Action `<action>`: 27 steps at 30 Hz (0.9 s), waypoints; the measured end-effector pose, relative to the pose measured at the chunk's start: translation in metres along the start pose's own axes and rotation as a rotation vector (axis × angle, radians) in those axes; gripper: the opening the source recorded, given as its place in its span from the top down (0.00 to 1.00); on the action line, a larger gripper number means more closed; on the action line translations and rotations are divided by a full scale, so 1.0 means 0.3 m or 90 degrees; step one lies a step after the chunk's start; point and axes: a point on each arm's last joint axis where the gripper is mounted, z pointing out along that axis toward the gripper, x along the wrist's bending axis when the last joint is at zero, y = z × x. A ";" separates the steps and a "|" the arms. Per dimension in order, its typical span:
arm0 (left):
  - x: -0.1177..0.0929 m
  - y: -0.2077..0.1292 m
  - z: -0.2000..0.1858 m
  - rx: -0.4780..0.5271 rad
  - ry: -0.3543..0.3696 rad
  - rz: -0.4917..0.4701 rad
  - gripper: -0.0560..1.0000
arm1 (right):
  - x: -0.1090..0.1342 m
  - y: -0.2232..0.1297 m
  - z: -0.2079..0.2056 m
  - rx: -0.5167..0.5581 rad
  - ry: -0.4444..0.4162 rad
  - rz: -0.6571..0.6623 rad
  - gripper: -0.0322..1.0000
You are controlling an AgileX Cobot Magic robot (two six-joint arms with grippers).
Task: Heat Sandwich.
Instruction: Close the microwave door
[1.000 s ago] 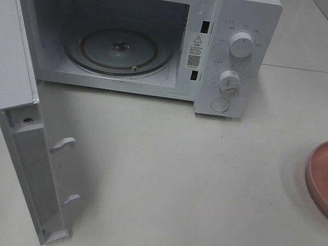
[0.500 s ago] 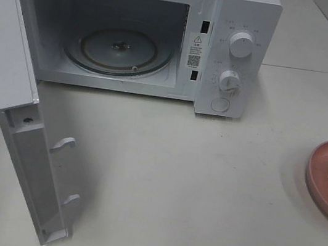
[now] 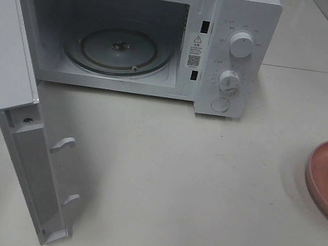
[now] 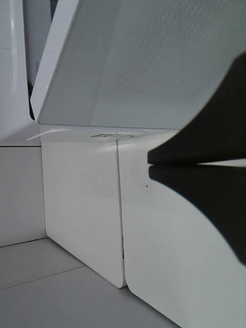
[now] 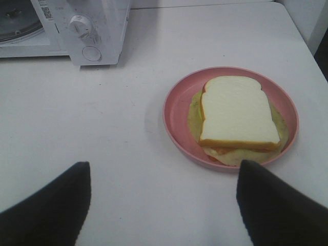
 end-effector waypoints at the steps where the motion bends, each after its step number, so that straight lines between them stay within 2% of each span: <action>1: -0.002 -0.006 0.008 0.003 -0.004 -0.001 0.95 | 0.000 0.000 0.000 0.000 0.000 0.000 0.23; 7: -0.022 -0.033 0.050 0.015 -0.047 -0.016 0.95 | 0.000 0.000 0.000 0.000 0.000 0.000 0.23; 10: -0.041 -0.045 0.065 0.014 -0.085 -0.009 0.95 | 0.000 0.000 0.000 0.000 0.000 0.000 0.23; 11: -0.053 -0.053 0.073 0.013 -0.110 -0.005 0.95 | 0.000 0.000 0.000 0.000 0.000 0.000 0.23; 12: -0.053 -0.053 0.073 0.013 -0.110 -0.005 0.95 | 0.000 0.000 0.000 0.000 0.000 0.000 0.23; 16: -0.079 -0.059 0.110 0.023 -0.169 0.002 0.95 | 0.000 0.000 0.000 0.000 0.001 0.000 0.23; 23: -0.098 -0.062 0.141 0.029 -0.202 -0.005 0.95 | 0.000 0.000 0.000 0.000 0.001 0.000 0.23; 27: -0.135 -0.077 0.147 0.043 -0.235 0.000 0.95 | 0.000 0.000 0.000 0.000 0.001 0.000 0.23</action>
